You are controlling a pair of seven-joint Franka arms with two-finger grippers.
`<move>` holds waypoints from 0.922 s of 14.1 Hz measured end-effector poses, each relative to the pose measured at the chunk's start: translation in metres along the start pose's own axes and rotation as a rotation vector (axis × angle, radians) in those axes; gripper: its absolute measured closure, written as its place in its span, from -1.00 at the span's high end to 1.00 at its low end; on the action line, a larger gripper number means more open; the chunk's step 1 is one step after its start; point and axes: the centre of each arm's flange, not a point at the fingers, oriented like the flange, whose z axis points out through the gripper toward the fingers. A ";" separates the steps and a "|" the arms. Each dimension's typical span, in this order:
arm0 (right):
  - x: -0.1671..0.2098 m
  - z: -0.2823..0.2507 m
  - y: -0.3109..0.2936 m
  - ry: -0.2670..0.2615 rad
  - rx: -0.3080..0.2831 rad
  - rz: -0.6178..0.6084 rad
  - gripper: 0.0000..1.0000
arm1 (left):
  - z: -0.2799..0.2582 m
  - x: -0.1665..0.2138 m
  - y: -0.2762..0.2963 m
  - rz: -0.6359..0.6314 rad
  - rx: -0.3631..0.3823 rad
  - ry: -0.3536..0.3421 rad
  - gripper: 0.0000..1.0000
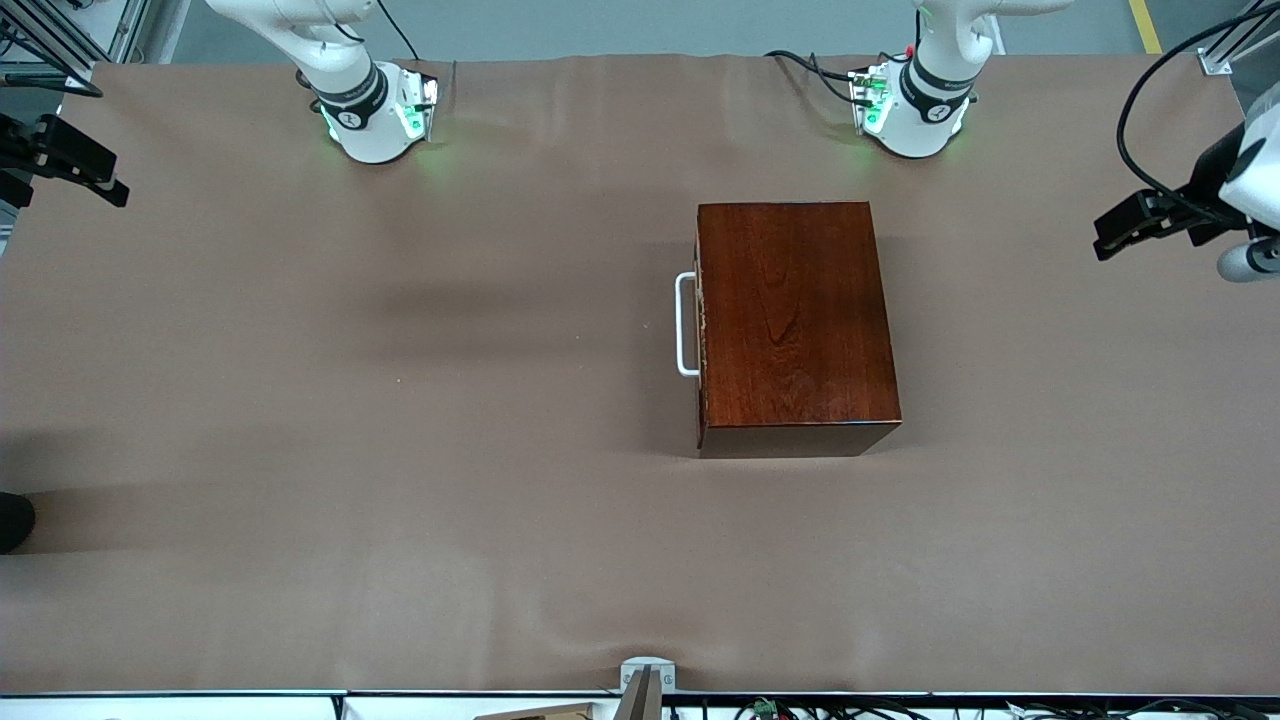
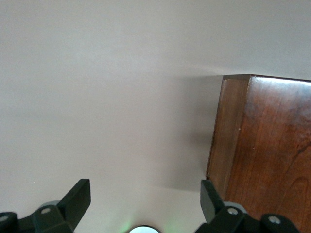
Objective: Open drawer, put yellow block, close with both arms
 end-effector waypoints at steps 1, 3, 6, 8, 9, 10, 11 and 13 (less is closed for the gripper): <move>0.000 0.000 0.002 0.000 0.000 0.003 1.00 | -0.002 -0.003 0.004 0.020 0.001 0.003 1.00; 0.000 0.000 0.004 -0.002 0.000 0.006 1.00 | -0.006 -0.007 0.006 0.049 0.001 0.010 1.00; 0.000 0.001 0.005 -0.006 0.000 0.008 1.00 | -0.010 -0.009 0.004 0.087 -0.001 0.018 1.00; 0.000 0.001 0.005 -0.006 0.000 0.007 1.00 | -0.012 -0.011 0.003 0.102 -0.015 0.021 1.00; 0.000 0.001 0.005 -0.006 0.000 0.007 1.00 | -0.013 -0.011 0.004 0.108 -0.025 0.022 1.00; 0.000 0.001 0.005 -0.006 0.000 0.007 1.00 | -0.013 -0.012 0.005 0.109 -0.032 0.023 1.00; 0.000 0.001 0.005 -0.007 0.001 0.008 1.00 | -0.014 -0.012 0.006 0.110 -0.038 0.025 1.00; 0.000 0.002 0.005 -0.008 0.001 0.008 1.00 | -0.017 -0.012 0.006 0.110 -0.044 0.034 1.00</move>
